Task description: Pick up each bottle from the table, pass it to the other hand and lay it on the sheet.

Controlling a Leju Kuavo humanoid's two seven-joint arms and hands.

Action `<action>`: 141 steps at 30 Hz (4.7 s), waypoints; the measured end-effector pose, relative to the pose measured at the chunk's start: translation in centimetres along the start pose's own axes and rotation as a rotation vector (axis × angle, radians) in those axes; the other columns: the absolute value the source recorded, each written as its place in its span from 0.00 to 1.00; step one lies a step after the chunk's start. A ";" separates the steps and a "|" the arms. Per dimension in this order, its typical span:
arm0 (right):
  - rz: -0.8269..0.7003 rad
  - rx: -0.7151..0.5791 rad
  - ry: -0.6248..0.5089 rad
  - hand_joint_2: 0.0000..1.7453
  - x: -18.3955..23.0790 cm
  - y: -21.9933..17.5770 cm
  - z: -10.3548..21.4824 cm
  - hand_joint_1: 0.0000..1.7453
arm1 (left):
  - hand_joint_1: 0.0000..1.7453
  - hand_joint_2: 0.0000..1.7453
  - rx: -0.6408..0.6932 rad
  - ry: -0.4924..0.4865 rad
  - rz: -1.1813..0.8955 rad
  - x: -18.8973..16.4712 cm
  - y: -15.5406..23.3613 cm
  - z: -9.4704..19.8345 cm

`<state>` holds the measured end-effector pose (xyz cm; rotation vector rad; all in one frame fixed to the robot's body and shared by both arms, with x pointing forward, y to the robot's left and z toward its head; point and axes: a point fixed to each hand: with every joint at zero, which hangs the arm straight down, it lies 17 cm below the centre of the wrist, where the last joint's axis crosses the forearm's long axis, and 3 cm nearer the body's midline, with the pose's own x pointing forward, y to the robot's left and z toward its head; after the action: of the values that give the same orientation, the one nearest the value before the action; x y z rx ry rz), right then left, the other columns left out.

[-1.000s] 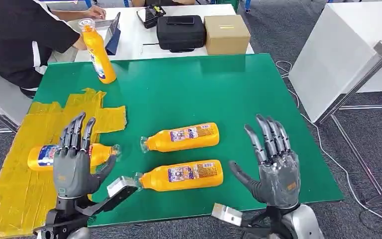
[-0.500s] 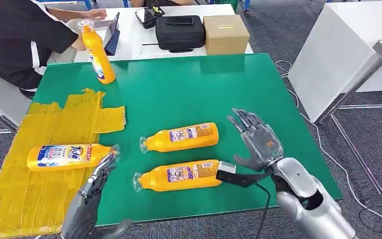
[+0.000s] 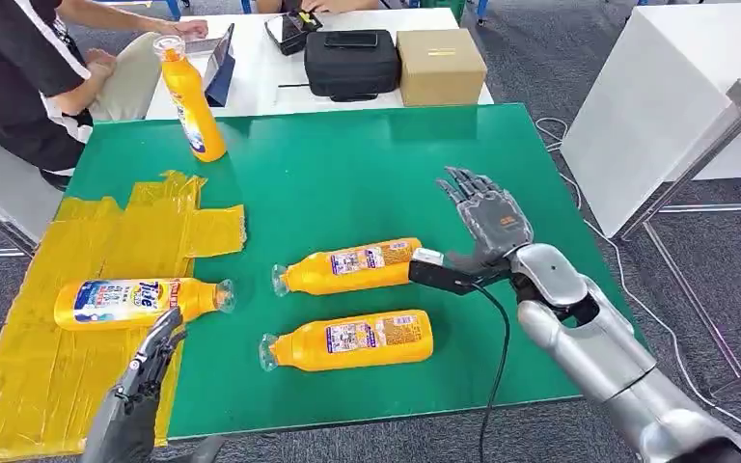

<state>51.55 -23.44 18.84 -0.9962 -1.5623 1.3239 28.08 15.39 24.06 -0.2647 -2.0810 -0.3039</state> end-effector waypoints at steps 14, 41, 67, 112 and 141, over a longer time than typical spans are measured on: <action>-0.014 0.147 0.012 1.00 1.7 6.2 -0.1 0.00 | 0.00 1.00 -0.005 0.089 -0.062 -2.0 0.2 0.5; 0.034 0.300 -0.034 1.00 8.9 9.8 -4.1 0.00 | 0.00 1.00 -0.123 0.151 0.016 -4.0 -2.0 0.6; 0.101 0.487 0.173 1.00 5.2 15.4 -3.1 0.00 | 0.00 1.00 -0.165 0.204 0.017 -4.9 -3.4 0.3; -0.612 -0.277 0.119 1.00 6.7 2.9 -0.7 1.00 | 0.00 1.00 -0.067 0.291 0.015 -7.6 -2.3 1.0; -1.240 -0.101 -0.227 1.00 20.9 3.4 5.8 1.00 | 0.00 1.00 -0.182 0.140 0.429 -0.7 -7.2 -12.2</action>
<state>39.31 -5.30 17.12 0.1812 -1.8913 0.4624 36.10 4.57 28.70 -0.7641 -1.8054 -0.2422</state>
